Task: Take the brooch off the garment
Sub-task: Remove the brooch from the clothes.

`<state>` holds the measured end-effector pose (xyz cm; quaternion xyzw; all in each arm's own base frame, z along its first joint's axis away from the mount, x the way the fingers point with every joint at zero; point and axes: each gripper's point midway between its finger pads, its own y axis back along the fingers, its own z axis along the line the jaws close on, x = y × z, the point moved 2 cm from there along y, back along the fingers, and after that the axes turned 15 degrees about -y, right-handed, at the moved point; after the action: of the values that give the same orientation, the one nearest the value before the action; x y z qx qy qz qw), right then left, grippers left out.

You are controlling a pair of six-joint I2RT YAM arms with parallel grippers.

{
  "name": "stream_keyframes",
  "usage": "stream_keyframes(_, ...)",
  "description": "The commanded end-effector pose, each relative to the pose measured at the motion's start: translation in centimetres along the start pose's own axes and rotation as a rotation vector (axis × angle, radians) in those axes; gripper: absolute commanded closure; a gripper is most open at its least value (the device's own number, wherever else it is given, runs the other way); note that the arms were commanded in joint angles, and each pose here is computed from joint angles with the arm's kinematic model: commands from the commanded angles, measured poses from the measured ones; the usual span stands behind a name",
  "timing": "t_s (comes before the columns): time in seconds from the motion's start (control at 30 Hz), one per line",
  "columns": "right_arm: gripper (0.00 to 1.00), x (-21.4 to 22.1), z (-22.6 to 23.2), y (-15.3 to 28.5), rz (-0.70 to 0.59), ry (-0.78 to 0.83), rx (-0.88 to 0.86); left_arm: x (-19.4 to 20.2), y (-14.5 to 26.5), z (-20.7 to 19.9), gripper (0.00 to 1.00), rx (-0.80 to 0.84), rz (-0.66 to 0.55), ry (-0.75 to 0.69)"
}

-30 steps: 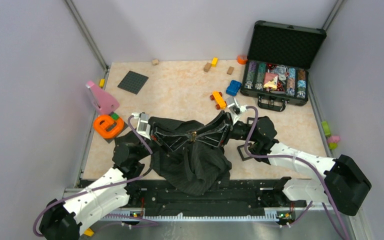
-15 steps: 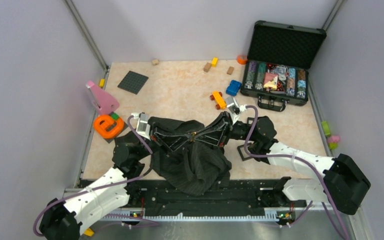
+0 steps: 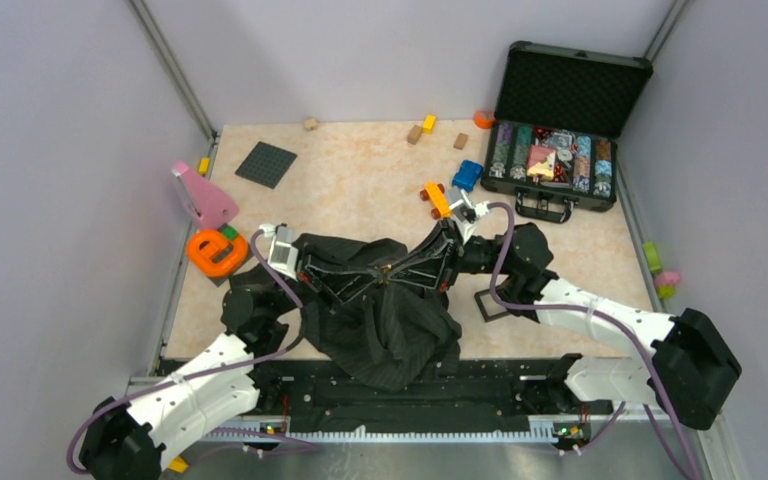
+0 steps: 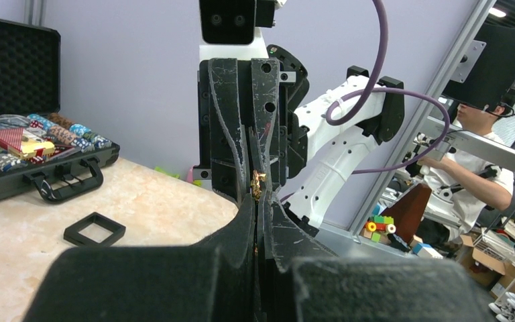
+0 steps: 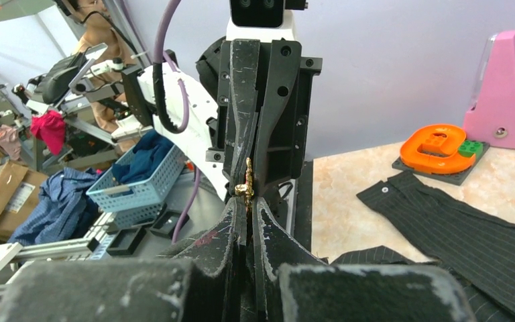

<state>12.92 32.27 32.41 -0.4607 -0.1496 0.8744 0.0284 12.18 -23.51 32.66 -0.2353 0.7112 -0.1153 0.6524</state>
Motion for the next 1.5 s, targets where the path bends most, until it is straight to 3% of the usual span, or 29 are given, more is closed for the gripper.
stream_keyframes(0.0, 0.99, -0.7, 0.2, -0.9, 0.023, 0.016, -0.001, 0.1, -0.7, -1.2, 1.0, 0.08, 0.054, 0.005)
stream_keyframes(0.27, 0.93, -0.5, 0.5, -0.8, 0.039, 0.036, -0.013, 0.1, -0.5, -0.4, 1.0, 0.027, 0.05, -0.008)
stream_keyframes(0.53, 0.93, -0.3, 1.0, -0.4, 0.051, 0.07, -0.019, -0.2, -0.4, -0.5, 1.0, 0.017, 0.038, -0.016)
stream_keyframes(1.2, 0.86, -0.1, 1.0, -0.6, 0.089, 0.055, -0.027, 1.5, -0.9, 0.4, 1.0, 0.014, 0.118, 0.034)
stream_keyframes(1.47, 0.71, 0.3, 0.9, -0.4, 0.111, 0.067, -0.022, 2.0, -0.6, 1.7, 1.0, -0.075, 0.143, 0.017)
